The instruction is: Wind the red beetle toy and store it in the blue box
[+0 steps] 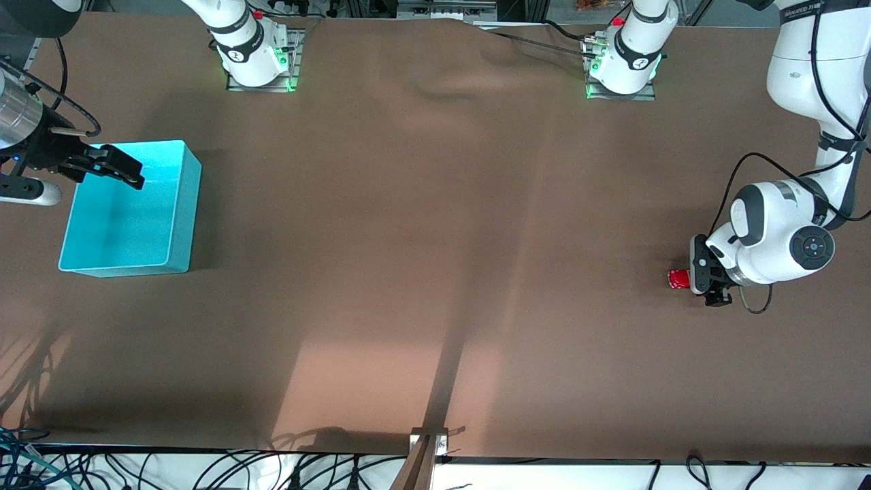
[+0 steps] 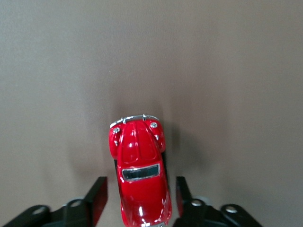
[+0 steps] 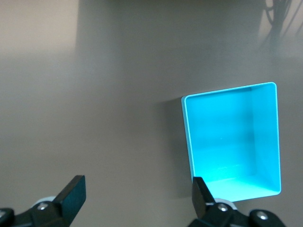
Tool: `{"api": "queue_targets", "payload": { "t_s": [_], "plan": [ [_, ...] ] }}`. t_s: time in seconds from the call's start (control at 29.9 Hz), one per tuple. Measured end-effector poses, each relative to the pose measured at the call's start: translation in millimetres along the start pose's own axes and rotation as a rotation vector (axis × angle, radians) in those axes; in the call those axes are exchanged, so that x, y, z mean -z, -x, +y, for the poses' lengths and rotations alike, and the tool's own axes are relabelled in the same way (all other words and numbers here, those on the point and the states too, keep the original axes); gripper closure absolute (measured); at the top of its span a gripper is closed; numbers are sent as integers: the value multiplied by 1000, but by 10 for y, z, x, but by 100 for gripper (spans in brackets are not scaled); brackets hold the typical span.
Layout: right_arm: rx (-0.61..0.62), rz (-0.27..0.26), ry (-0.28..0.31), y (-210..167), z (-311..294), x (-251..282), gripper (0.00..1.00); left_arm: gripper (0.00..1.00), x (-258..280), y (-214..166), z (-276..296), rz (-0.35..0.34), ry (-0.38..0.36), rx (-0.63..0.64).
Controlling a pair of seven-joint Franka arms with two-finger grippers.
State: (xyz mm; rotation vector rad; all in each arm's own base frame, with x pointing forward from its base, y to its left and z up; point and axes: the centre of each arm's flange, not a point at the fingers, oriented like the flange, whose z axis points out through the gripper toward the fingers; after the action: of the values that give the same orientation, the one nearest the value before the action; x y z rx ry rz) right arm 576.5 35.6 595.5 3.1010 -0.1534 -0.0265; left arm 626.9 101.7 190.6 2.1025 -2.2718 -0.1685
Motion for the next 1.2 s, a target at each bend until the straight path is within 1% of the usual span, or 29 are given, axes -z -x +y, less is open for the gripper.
{"api": "queue_targets", "payload": {
  "t_s": [0.13, 0.17, 0.77, 1.0, 1.2],
  "plan": [
    [0, 0, 0, 0, 0, 0, 0, 55, 10, -19, -8, 1, -3, -3],
    [0, 0, 0, 0, 0, 0, 0, 56, 17, -21, -9, 1, -4, -4],
    [7, 0, 0, 6, -36, 2, 0, 56, 8, 2, -5, 2, -5, -2],
    [7, 0, 0, 7, -41, 2, 0, 56, -2, 152, 16, 3, -8, -25],
    [7, 0, 0, 7, -41, 2, 0, 56, -14, 391, 42, 5, -13, -31]
  ]
}}
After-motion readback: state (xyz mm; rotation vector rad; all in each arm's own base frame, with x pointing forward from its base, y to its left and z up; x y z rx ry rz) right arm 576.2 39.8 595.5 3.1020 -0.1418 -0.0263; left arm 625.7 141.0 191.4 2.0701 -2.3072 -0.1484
